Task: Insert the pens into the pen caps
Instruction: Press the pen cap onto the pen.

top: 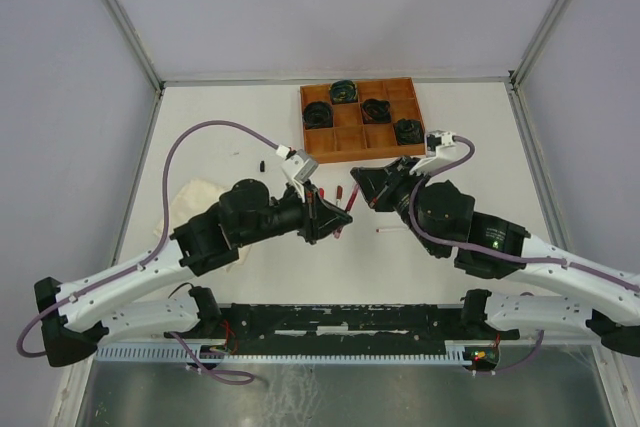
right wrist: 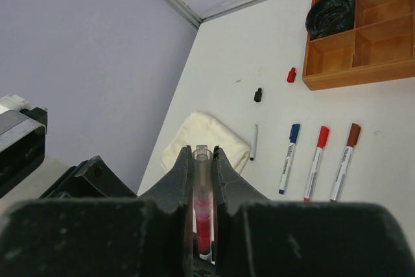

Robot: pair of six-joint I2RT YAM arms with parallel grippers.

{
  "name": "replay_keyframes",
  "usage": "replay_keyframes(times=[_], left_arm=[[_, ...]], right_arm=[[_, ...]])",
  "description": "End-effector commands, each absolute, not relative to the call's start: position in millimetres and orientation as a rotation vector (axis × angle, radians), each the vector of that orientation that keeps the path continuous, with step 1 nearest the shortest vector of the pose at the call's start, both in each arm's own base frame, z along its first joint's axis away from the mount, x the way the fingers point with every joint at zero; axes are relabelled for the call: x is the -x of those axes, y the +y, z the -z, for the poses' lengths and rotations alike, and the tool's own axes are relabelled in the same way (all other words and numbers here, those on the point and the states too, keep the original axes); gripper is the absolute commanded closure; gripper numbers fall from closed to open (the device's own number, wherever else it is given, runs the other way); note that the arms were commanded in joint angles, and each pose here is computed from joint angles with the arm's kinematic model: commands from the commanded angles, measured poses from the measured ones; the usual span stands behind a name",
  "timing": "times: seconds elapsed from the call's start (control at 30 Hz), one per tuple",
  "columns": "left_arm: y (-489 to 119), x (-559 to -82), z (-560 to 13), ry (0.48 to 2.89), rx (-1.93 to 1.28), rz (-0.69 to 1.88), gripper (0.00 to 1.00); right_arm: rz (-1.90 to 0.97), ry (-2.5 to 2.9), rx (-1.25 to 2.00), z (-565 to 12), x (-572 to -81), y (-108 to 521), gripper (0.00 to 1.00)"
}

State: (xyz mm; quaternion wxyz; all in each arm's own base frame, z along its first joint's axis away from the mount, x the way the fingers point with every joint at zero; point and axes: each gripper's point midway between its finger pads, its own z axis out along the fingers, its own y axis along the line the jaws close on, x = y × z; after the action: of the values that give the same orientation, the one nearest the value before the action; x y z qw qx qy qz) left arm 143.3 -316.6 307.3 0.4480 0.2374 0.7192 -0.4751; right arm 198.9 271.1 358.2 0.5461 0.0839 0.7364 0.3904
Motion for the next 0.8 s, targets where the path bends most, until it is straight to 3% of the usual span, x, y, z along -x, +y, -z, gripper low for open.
replay_keyframes(times=[0.0, 0.37, 0.77], left_arm=[[-311.3, -169.8, -402.0, 1.489, -0.453, 1.16, 0.97], [-304.9, -186.7, -455.9, 1.366, -0.349, 1.111, 0.97], [-317.9, -190.0, -450.0, 1.388, -0.387, 1.104, 0.97]], right_arm=[[-0.959, 1.915, 0.023, -318.6, -167.1, 289.2, 1.0], [-1.005, 2.104, 0.057, -257.4, -133.9, 284.1, 1.0], [-1.023, 2.17, 0.069, -217.3, -106.6, 300.1, 1.0]])
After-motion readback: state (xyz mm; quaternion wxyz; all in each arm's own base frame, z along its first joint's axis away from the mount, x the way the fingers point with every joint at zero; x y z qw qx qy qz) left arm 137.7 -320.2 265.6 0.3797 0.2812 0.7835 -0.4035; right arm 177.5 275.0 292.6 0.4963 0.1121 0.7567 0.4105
